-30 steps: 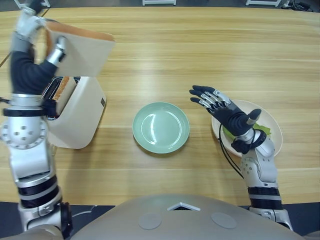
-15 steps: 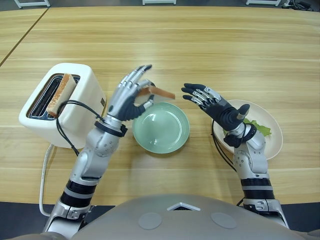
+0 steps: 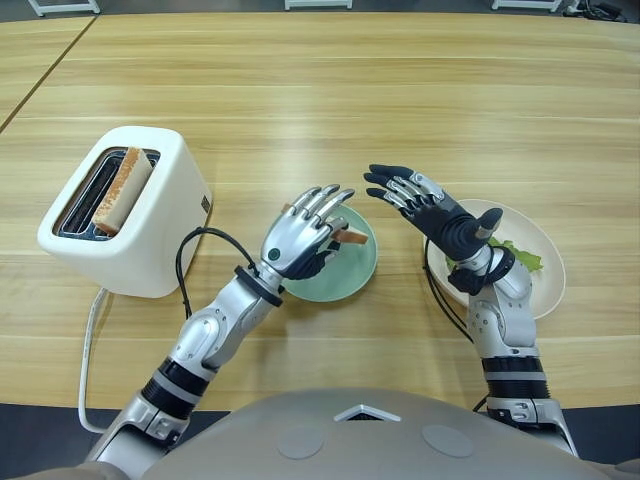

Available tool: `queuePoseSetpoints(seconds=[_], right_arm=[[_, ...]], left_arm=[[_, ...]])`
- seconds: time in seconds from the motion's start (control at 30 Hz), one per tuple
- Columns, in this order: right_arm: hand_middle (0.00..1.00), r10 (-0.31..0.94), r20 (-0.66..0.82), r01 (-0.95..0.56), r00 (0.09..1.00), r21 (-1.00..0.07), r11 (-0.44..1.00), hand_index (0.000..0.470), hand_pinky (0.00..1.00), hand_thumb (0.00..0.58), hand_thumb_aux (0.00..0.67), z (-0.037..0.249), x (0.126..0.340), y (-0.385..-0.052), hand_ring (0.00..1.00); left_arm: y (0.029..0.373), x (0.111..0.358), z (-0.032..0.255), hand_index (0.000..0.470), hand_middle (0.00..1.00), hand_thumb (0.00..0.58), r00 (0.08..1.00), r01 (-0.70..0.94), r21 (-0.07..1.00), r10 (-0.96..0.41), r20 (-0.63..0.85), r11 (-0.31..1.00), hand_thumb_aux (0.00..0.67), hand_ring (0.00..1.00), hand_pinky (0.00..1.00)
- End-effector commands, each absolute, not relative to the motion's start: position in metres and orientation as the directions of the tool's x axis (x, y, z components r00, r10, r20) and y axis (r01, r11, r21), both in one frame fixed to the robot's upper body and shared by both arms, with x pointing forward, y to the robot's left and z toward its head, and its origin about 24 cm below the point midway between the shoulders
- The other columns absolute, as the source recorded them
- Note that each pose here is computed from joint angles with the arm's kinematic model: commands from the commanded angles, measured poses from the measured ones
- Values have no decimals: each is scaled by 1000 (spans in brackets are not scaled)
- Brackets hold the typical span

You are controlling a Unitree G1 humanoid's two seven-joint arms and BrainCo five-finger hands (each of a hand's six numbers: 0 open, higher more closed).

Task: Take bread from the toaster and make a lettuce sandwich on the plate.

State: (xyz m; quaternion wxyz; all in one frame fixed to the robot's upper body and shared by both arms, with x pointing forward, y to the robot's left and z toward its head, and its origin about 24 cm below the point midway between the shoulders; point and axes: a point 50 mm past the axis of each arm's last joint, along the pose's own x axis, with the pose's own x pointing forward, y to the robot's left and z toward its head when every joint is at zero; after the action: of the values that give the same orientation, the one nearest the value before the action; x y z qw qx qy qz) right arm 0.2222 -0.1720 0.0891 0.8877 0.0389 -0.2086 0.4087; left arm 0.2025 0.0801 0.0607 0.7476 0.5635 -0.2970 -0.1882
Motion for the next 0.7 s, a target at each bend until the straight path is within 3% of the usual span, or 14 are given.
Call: queuePoseSetpoints(seconds=[0.03, 0.07, 0.1, 0.13, 0.17, 0.23, 0.33, 0.4, 0.47, 0.53, 0.63, 0.7], right_arm=[[0, 717, 400, -748, 572, -106, 655, 0, 0, 0, 0, 91, 222, -171, 0], [0, 717, 400, -748, 571, -106, 655, 0, 0, 0, 0, 91, 222, -171, 0], [0, 717, 400, -747, 571, -107, 656, 0, 0, 0, 0, 91, 222, -171, 0], [0, 716, 400, -746, 572, -108, 657, 0, 0, 0, 0, 91, 222, -172, 0], [0, 711, 402, -741, 576, -110, 662, 0, 0, 0, 0, 92, 223, -173, 0], [0, 694, 402, -717, 597, -122, 687, 0, 0, 0, 0, 96, 226, -180, 0], [0, 658, 318, -593, 683, -286, 753, 0, 0, 0, 0, 111, 237, -200, 0], [0, 641, 255, -483, 724, -475, 736, 0, 0, 0, 0, 131, 237, -223, 0], [0, 624, 107, -343, 774, -758, 555, 0, 0, 0, 0, 141, 231, -246, 0], [0, 551, -60, -260, 833, -920, 293, 0, 0, 0, 0, 141, 226, -274, 0], [0, 338, -290, -243, 895, -954, -174, 0, 0, 0, 0, 124, 229, -317, 0], [0, 270, -365, -266, 891, -901, -341, 0, 0, 0, 0, 112, 229, -333, 0]], left_arm=[[83, 195, 57, 470, 0, 580, 776, -34, 964, -600, 192, 265, 670, 0, 0], [84, 194, 58, 400, 0, 567, 783, -33, 964, -592, 189, 264, 570, 0, 0], [85, 192, 59, 219, 0, 415, 790, -28, 963, -584, 186, 268, 313, 0, 0], [86, 190, 60, 83, 0, 187, 796, -24, 962, -576, 183, 272, 118, 0, 0], [87, 187, 61, 0, 0, 0, 804, -22, 961, -567, 182, 277, 0, 0, 0], [87, 181, 64, 0, 0, 0, 812, -22, 957, -553, 186, 290, 0, 0, 0], [87, 176, 69, 0, 0, 0, 822, -21, 956, -539, 184, 293, 0, 0, 0], [89, 171, 74, 0, 0, 0, 831, -28, 954, -524, 189, 300, 0, 0, 0], [93, 167, 79, 0, 0, 0, 844, -28, 950, -501, 190, 312, 0, 0, 0], [99, 160, 86, 0, 0, 0, 867, -27, 934, -457, 200, 357, 0, 0, 0], [109, 152, 95, 0, 0, 0, 905, 26, 832, -366, 216, 555, 0, 0, 0], [114, 150, 95, 0, 0, 0, 925, 55, 756, -318, 207, 652, 0, 0, 0]])
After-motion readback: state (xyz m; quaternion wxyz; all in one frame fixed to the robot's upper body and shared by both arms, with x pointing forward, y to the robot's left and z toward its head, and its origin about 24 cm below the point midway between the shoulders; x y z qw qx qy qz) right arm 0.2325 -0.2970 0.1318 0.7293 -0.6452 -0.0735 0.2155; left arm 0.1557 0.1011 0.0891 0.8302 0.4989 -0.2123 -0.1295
